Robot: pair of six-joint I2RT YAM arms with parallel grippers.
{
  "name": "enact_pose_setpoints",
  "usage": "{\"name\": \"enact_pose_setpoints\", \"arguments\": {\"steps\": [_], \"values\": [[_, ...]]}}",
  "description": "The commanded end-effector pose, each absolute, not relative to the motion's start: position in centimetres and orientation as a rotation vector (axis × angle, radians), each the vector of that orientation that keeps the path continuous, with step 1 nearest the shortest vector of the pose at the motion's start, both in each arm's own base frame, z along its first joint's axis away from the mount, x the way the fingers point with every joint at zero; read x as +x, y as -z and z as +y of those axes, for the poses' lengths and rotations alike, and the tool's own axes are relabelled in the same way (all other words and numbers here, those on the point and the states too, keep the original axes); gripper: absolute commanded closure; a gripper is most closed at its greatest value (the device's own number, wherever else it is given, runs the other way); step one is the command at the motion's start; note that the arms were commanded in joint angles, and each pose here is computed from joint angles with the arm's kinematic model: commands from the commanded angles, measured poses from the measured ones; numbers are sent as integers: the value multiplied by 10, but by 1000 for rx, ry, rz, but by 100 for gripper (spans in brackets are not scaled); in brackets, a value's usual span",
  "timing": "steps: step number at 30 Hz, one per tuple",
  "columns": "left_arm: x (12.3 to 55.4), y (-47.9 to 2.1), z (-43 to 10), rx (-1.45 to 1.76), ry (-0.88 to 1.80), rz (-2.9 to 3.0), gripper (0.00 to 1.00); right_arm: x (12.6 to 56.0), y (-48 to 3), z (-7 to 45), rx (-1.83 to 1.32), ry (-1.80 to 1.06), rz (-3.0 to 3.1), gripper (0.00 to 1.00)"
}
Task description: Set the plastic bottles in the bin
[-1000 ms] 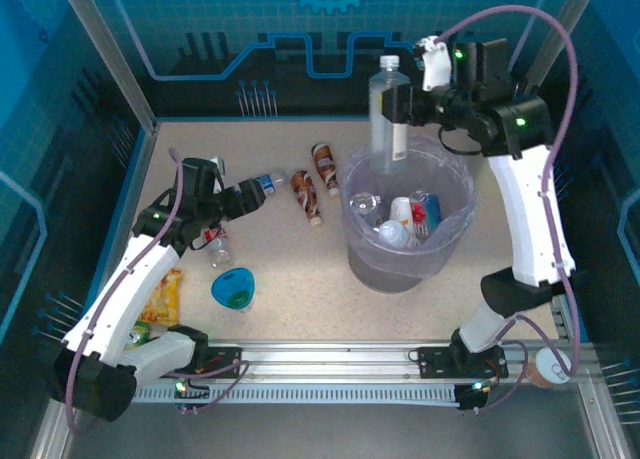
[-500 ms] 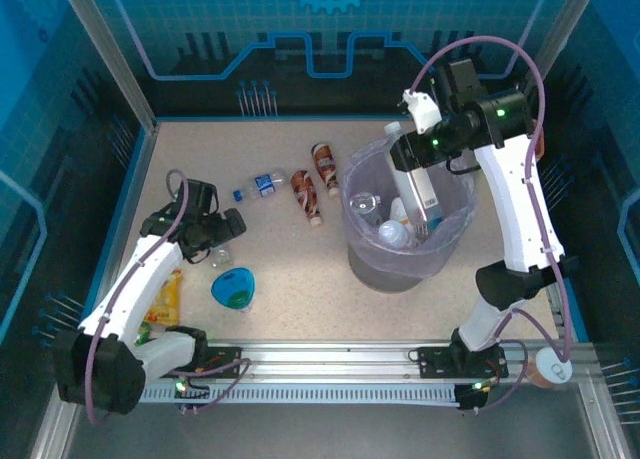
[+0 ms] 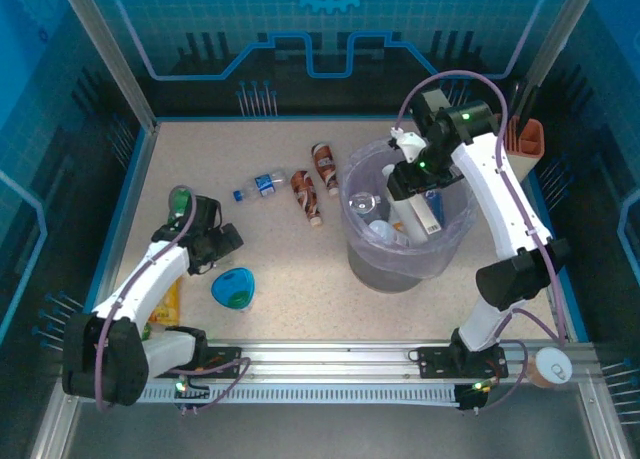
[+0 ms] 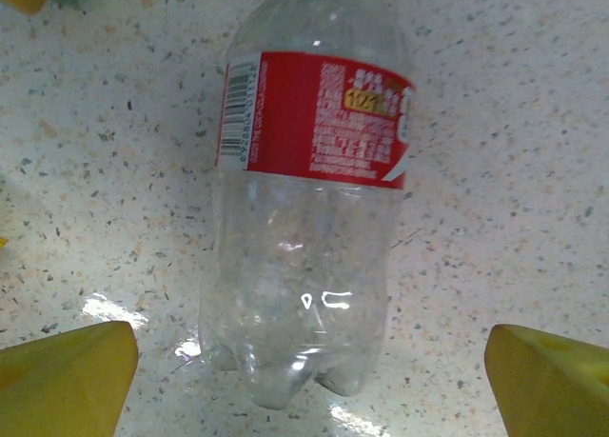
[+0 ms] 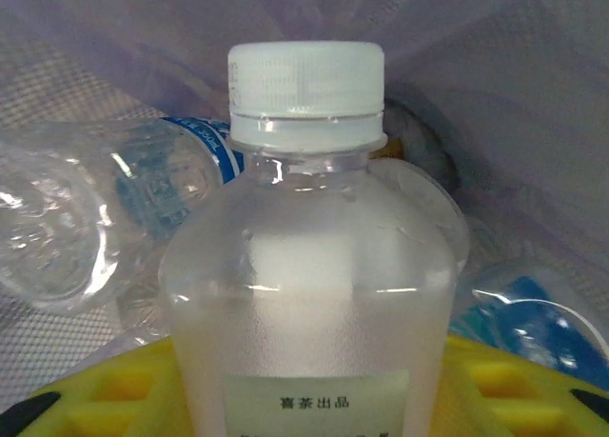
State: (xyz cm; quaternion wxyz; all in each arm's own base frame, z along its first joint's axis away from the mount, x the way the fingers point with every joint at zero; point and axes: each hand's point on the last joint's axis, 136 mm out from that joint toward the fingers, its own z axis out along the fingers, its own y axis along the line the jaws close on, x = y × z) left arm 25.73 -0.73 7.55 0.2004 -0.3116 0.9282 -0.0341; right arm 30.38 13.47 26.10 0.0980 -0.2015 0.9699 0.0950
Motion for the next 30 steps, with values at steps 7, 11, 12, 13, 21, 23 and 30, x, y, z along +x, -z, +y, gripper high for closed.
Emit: {"name": "enact_pose_setpoints", "arguments": {"steps": [7,11,12,13,21,23,30], "values": [[263,-58,1,-929,65,2570,6,314,-268,155,-488,-407,2786,40],[265,-53,0,-939,88,2571,9,314,-292,148,-458,-395,2722,29],[264,-51,-1,-943,93,2576,9,313,-299,146,-448,-394,2702,28],[264,-49,-2,-948,98,2581,9,313,-306,144,-440,-398,2678,26],[259,-39,-7,-970,135,2594,22,315,-348,144,-369,-478,2492,20],[259,-39,-7,-968,134,2595,26,318,-356,145,-340,-491,2439,19],[261,-43,-5,-944,122,2591,44,326,-372,159,-265,-651,2310,19]]}}
